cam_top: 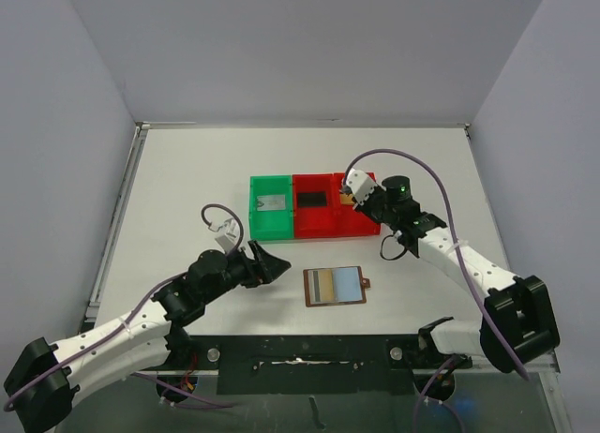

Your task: Take the credit cards out of the card holder

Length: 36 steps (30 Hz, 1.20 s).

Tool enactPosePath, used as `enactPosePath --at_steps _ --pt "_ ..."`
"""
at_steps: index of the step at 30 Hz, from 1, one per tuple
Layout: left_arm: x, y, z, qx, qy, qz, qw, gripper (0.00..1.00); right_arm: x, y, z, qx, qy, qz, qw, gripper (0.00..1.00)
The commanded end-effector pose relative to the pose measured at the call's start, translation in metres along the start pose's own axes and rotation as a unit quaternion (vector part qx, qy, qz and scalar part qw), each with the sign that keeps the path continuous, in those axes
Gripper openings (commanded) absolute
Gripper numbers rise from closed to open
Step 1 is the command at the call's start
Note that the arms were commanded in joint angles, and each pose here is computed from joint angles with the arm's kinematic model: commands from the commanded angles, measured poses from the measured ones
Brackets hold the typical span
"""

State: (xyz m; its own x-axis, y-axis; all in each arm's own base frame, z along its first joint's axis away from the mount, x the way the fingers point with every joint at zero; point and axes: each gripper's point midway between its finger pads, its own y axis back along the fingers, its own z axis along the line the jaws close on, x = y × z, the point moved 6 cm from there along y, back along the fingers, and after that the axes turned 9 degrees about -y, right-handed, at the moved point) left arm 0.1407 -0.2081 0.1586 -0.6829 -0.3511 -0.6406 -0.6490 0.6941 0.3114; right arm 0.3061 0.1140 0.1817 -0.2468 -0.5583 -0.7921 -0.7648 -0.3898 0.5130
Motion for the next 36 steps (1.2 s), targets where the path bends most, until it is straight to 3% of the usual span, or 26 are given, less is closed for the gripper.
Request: enactPosePath --at_steps 1,29,36 --pt "-0.01 0.007 -0.011 0.015 -0.011 -0.016 1.0 0.73 -0.02 -0.015 -0.01 -0.011 0.102 -0.024 0.994 0.0" --pt "-0.013 0.025 -0.005 -0.005 0.005 -0.032 0.999 0.74 -0.007 -0.12 -0.036 0.024 0.239 0.012 0.971 0.0" --pt "-0.01 0.03 -0.003 -0.003 0.014 -0.033 0.999 0.74 0.003 -0.132 -0.03 -0.005 0.249 0.034 0.968 0.07"
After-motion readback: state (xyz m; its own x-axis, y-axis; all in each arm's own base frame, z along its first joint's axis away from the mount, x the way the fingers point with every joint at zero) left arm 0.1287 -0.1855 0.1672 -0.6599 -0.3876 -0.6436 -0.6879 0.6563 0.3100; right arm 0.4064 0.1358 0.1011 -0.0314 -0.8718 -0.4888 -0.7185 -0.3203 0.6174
